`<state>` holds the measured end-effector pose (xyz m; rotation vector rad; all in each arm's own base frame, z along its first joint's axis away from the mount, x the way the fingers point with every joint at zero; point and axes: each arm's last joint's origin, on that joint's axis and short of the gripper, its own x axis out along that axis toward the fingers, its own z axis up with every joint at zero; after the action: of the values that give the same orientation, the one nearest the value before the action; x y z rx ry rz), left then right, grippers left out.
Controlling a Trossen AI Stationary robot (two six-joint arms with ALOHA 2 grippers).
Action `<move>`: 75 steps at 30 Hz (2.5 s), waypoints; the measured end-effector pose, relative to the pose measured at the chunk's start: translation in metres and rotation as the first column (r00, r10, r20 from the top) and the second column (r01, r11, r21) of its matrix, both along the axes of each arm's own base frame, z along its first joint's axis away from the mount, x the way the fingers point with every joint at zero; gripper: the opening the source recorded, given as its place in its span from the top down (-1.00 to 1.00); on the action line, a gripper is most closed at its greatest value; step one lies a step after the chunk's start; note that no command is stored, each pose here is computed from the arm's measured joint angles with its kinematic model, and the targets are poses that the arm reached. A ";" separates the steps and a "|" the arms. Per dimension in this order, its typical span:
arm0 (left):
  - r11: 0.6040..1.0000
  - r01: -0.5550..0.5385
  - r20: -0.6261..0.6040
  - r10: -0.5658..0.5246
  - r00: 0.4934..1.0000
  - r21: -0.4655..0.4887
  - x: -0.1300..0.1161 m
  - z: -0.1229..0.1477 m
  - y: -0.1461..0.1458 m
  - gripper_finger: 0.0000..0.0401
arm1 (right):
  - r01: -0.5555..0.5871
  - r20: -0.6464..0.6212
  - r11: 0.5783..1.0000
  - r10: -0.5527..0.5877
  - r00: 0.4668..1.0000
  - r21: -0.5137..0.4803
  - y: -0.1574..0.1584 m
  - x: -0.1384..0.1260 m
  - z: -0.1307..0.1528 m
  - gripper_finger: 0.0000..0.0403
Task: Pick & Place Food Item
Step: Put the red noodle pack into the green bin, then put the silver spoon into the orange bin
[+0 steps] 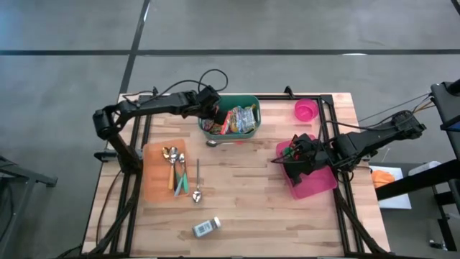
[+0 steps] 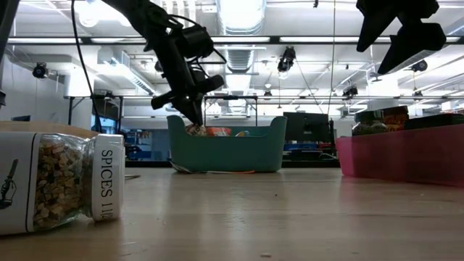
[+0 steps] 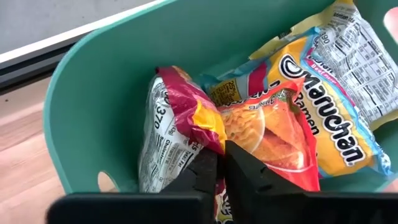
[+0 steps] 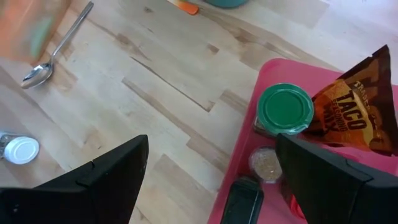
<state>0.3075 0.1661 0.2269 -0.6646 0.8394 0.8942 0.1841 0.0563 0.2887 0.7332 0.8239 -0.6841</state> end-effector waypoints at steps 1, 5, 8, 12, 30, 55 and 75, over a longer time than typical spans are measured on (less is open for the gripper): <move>1.000 0.001 0.001 -0.001 1.000 0.001 0.000 0.001 0.000 0.81 | 0.000 0.000 1.000 0.000 1.000 0.000 0.000 0.000 0.000 -0.73; 1.000 0.005 0.005 -0.005 1.000 0.002 0.000 0.002 0.000 0.49 | -0.003 0.001 1.000 0.003 1.000 0.007 0.000 0.000 0.000 -0.73; 1.000 0.013 0.006 -0.013 1.000 0.007 0.000 0.004 0.000 0.23 | -0.003 0.004 1.000 0.003 1.000 0.009 0.000 0.001 0.000 -0.73; 0.999 0.037 0.021 -0.037 0.999 0.015 -0.002 0.011 -0.002 -0.07 | -0.007 0.016 1.000 0.007 1.000 0.013 0.002 0.001 0.001 -0.73; 0.935 0.341 0.098 -0.331 0.938 -0.100 -0.040 0.074 -0.078 -0.36 | -0.269 0.131 0.954 0.286 0.949 -0.133 0.009 0.017 0.012 -0.73; -0.010 0.974 -0.406 -0.908 -0.103 -0.226 -0.016 0.009 -0.232 -0.36 | -0.202 0.298 0.979 0.196 0.934 -0.011 0.009 0.082 -0.009 -0.73; -0.104 0.942 -0.448 -0.860 -0.246 -0.318 -0.023 -0.074 -0.240 -0.36 | -0.265 0.352 0.961 0.277 0.894 -0.083 0.016 0.101 0.018 -0.73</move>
<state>0.2849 -0.0740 0.1527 0.6055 1.4399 -0.4526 0.2849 0.0725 0.3066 0.6715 0.5586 -0.2952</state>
